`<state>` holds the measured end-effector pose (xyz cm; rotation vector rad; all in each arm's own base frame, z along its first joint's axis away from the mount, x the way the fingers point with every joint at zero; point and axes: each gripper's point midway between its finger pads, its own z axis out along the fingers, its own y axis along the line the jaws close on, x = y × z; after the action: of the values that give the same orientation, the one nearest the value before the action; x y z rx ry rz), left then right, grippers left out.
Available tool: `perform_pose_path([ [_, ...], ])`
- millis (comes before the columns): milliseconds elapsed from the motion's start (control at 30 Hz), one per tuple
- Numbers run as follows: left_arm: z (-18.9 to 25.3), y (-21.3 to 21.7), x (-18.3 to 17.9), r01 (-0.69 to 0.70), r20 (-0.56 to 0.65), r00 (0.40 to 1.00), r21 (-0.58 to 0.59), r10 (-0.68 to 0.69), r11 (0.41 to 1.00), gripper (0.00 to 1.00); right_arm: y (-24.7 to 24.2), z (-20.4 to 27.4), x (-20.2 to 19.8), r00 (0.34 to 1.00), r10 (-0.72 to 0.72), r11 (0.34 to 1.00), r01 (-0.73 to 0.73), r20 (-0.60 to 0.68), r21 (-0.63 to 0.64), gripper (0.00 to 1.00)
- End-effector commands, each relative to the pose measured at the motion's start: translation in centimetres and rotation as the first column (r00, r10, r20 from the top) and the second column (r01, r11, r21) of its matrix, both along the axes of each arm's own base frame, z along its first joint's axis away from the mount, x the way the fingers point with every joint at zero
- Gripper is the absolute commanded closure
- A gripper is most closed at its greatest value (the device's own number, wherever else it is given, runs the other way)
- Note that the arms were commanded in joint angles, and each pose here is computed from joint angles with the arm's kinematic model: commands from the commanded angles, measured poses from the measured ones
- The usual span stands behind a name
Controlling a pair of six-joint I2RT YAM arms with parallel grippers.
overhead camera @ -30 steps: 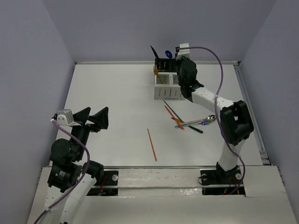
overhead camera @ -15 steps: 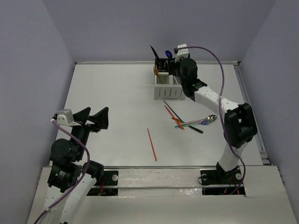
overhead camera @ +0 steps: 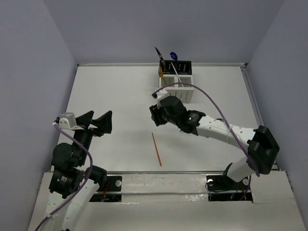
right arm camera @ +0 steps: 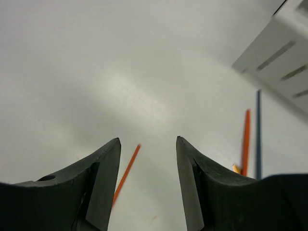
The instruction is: Sort the eating utensils into containers
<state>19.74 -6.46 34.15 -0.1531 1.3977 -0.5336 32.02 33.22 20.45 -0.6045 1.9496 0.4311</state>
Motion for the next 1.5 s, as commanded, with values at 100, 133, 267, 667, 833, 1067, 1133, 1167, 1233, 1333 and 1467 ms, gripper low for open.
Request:
perform_pose_path([
  [100,0.7,-0.3,-0.1,0.017,0.032,0.999,-0.006,-0.016,1.000,0.01,0.8,-9.4,-10.4,0.941,-0.070,0.991,0.026,-0.331,-0.134,0.48],
  [133,0.8,-0.1,-0.1,0.006,0.033,0.999,-0.007,-0.006,1.000,0.01,0.7,-10.2,-10.7,0.936,-0.087,0.987,0.036,-0.341,-0.154,0.48],
  [267,0.6,-0.1,0.0,0.006,0.026,1.000,-0.004,-0.006,1.000,0.01,1.6,-12.9,-11.6,0.917,-0.108,0.984,0.044,-0.385,-0.170,0.50],
  [667,0.5,0.0,-0.1,0.003,0.023,1.000,-0.004,-0.003,1.000,0.01,1.7,-17.9,-11.5,0.885,-0.187,0.963,0.080,-0.427,-0.256,0.57],
  [833,0.6,0.0,-0.3,0.006,0.028,1.000,-0.007,-0.006,1.000,0.01,1.0,-19.3,-11.1,0.877,-0.243,0.939,0.105,-0.415,-0.328,0.72],
  [1067,0.7,0.1,-0.5,0.008,0.033,0.999,-0.008,-0.008,1.000,0.01,0.4,-19.6,-10.6,0.880,-0.279,0.920,0.129,-0.386,-0.371,0.96],
  [1133,0.6,0.0,-0.5,0.009,0.031,0.999,-0.007,-0.009,1.000,0.01,0.6,-18.6,-10.0,0.893,-0.273,0.926,0.142,-0.359,-0.351,1.00],
  [1167,0.6,0.0,-0.5,0.009,0.031,0.999,-0.007,-0.009,1.000,0.01,0.9,-17.9,-9.6,0.901,-0.269,0.929,0.149,-0.341,-0.338,1.00],
  [1233,0.5,0.0,-0.4,0.009,0.029,1.000,-0.006,-0.009,1.000,0.01,1.6,-15.1,-8.2,0.926,-0.259,0.942,0.179,-0.275,-0.283,1.00],
  [1333,0.5,0.0,-0.5,0.008,0.028,1.000,-0.006,-0.008,1.000,0.01,3.4,-10.0,-6.2,0.959,-0.209,0.973,0.186,-0.191,-0.134,1.00],
  [1467,0.4,0.0,-0.3,0.006,0.021,1.000,-0.004,-0.006,1.000,0.01,3.4,-3.3,-2.9,0.976,-0.199,0.978,0.204,-0.087,0.046,1.00],
])
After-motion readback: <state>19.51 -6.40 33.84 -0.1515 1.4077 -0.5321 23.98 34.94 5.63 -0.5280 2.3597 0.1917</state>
